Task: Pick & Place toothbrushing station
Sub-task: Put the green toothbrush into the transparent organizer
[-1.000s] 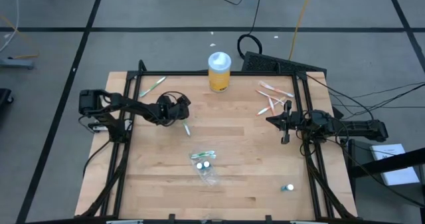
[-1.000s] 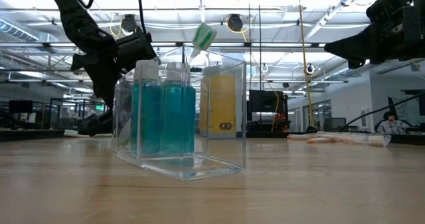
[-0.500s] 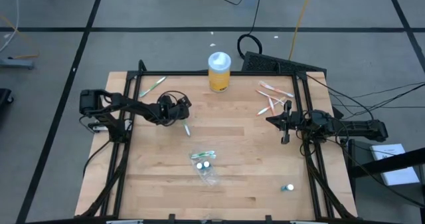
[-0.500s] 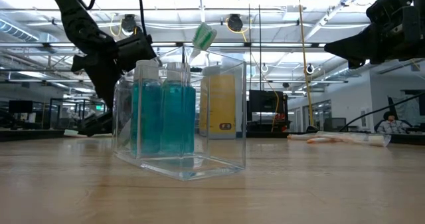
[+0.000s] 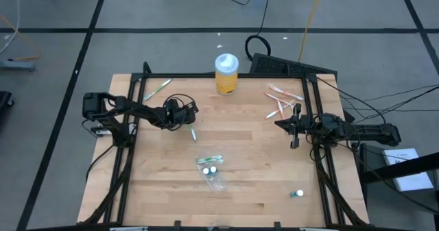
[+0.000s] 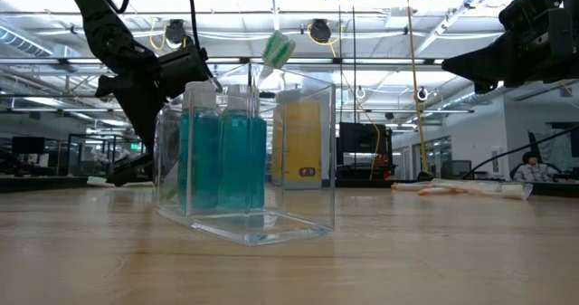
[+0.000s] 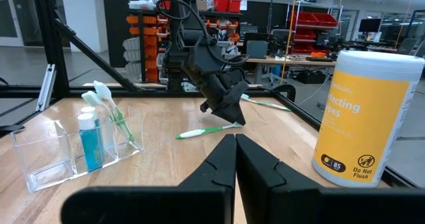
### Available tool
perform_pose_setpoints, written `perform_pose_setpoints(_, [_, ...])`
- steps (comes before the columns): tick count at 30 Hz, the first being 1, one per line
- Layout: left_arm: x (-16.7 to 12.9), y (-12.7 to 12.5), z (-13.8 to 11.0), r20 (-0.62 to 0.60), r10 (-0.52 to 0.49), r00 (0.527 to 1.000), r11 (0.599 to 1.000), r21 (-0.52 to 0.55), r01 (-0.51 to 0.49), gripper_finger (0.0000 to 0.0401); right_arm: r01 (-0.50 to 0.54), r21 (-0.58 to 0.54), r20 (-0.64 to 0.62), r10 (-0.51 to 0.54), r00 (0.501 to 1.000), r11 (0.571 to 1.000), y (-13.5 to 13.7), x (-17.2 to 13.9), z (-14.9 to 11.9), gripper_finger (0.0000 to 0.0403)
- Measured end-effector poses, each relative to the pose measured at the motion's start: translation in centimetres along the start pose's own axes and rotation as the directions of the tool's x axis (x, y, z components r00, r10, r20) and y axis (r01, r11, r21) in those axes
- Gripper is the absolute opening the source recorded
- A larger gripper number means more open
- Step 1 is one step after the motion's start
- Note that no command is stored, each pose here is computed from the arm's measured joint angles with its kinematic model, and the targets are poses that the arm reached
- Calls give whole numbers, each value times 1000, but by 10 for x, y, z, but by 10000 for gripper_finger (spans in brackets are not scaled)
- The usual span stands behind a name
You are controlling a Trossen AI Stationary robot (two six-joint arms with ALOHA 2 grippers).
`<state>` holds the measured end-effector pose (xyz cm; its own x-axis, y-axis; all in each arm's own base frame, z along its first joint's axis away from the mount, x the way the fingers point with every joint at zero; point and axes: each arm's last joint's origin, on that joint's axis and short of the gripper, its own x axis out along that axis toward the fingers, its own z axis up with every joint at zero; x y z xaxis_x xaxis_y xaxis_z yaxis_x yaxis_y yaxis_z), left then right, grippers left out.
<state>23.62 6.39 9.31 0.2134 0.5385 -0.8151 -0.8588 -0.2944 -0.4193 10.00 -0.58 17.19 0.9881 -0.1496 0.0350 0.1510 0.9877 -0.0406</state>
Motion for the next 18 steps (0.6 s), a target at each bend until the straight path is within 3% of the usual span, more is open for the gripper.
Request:
perform_pose_setpoints(8, [0,0,0,-8,5,1000,1000,28,-4,68,0,0,0,0,1000,1000,0,0,0,4])
perform_pose_setpoints(18, [-3,-3,1,-9,-31,999,996,78,32,44,0,0,0,0,1000,1000,0,0,0,4])
